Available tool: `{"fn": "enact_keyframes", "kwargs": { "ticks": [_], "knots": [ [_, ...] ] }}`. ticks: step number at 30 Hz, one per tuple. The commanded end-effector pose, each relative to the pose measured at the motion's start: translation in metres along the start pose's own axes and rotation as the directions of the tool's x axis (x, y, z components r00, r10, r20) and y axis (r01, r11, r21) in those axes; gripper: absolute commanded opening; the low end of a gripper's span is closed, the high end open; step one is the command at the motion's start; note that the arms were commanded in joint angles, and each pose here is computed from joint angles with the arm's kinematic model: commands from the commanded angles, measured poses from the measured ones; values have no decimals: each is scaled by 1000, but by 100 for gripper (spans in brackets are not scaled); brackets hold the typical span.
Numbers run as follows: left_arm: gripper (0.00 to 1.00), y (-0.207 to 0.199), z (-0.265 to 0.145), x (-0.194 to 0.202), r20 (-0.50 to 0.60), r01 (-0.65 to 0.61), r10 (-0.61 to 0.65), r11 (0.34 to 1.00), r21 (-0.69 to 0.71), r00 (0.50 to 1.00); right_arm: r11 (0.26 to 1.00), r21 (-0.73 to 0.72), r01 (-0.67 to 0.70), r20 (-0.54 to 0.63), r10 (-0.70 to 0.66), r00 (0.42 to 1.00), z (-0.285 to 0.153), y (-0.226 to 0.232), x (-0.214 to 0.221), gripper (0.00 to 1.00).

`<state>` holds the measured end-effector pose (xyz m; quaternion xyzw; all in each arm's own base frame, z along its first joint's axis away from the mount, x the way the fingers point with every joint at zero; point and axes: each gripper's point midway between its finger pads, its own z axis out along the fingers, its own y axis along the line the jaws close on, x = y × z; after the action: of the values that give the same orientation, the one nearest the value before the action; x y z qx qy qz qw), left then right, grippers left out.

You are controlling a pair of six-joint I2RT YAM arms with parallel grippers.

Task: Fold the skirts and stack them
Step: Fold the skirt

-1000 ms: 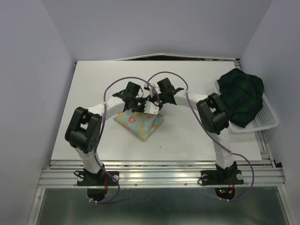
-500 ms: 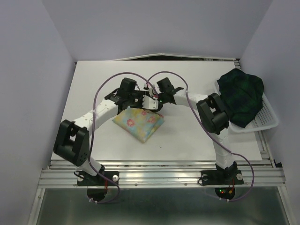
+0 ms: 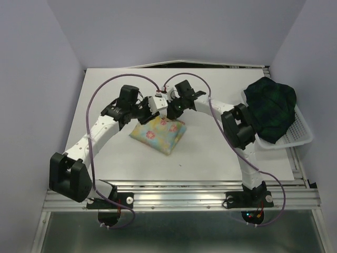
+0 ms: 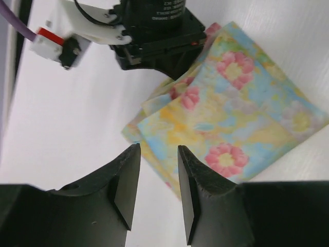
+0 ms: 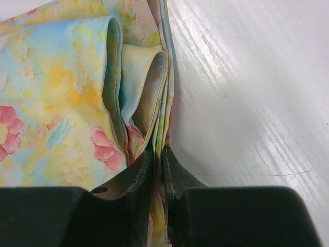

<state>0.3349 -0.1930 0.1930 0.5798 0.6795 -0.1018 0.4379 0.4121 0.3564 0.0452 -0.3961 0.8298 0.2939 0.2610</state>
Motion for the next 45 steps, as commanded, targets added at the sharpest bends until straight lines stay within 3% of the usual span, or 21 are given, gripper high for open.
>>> {"fn": "enact_keyframes", "kwargs": {
  "ticks": [1, 5, 6, 8, 9, 12, 13, 14, 16, 22, 23, 27, 31, 33, 37, 39, 40, 43, 45],
  "knots": [
    [46, -39, 12, 1, 15, 318, -322, 940, 119, 947, 1000, 16, -3, 62, 2, 998, -20, 2, -35, 19],
    [48, -51, 30, 6, 18, 492, -499, 859, 143, 866, 1000, 22, -4, 84, 2, 996, -28, 5, -46, 20],
    [47, -55, 34, 7, 1, 572, -578, 808, 144, 816, 999, 38, -4, 91, 0, 996, -29, 2, -49, 20],
    [46, -64, 45, 13, -11, 616, -626, 766, 184, 780, 997, 73, -1, 95, -6, 995, -30, -4, -53, 20],
    [46, -68, 48, 14, -18, 672, -682, 716, 191, 731, 995, 97, 0, 103, -10, 995, -32, -8, -57, 23],
    [46, -72, 65, 26, -11, 742, -758, 635, 212, 652, 990, 139, -20, 157, -2, 988, -51, -19, -78, 37],
    [45, -76, 75, 35, -49, 799, -812, 560, 217, 582, 988, 149, -27, 188, -1, 982, -62, -24, -90, 43],
    [44, -73, 82, 36, -42, 810, -825, 542, 224, 564, 987, 157, -33, 212, -1, 977, -76, -26, -99, 43],
    [42, -79, 100, 50, -110, 863, -869, 448, 233, 481, 988, 141, -63, 229, 29, 973, -89, -23, -105, 44],
    [39, -36, 138, 62, -129, 936, -947, 257, 239, 293, 968, -118, -222, 204, 242, 949, -108, 36, -85, 47],
    [39, -32, 141, 62, -116, 931, -946, 266, 251, 301, 954, -166, -251, 202, 282, 938, -108, 45, -82, 47],
    [39, -11, 156, 63, -97, 940, -968, 196, 278, 231, 834, -369, -411, 119, 481, 869, -97, 80, -39, 50],
    [45, 2, 149, 53, -54, 928, -967, 222, 300, 249, 811, -373, -451, 94, 516, 851, -72, 69, -25, 52],
    [54, 9, 139, 48, -9, 920, -960, 266, 289, 280, 835, -336, -435, 153, 504, 850, -62, 55, -31, 52],
    [61, 52, 90, 23, 181, 902, -907, 406, 145, 379, 837, -183, -516, 194, 546, 815, -31, 10, -16, 51],
    [66, 59, 75, 21, 218, 909, -894, 413, 64, 391, 822, -155, -548, 184, 569, 802, -20, -6, -7, 51],
    [67, 73, 62, 22, 274, 913, -873, 405, -51, 403, 818, -154, -553, 181, 574, 799, -19, -7, -8, 51],
    [68, 66, 49, 17, 274, 890, -849, 407, -206, 452, 801, -242, -548, 180, 592, 785, -32, 9, -29, 54],
    [68, 40, 55, 12, 232, 873, -847, 431, -229, 479, 808, -362, -465, 203, 555, 807, -62, 37, -62, 62]
  ]
}}
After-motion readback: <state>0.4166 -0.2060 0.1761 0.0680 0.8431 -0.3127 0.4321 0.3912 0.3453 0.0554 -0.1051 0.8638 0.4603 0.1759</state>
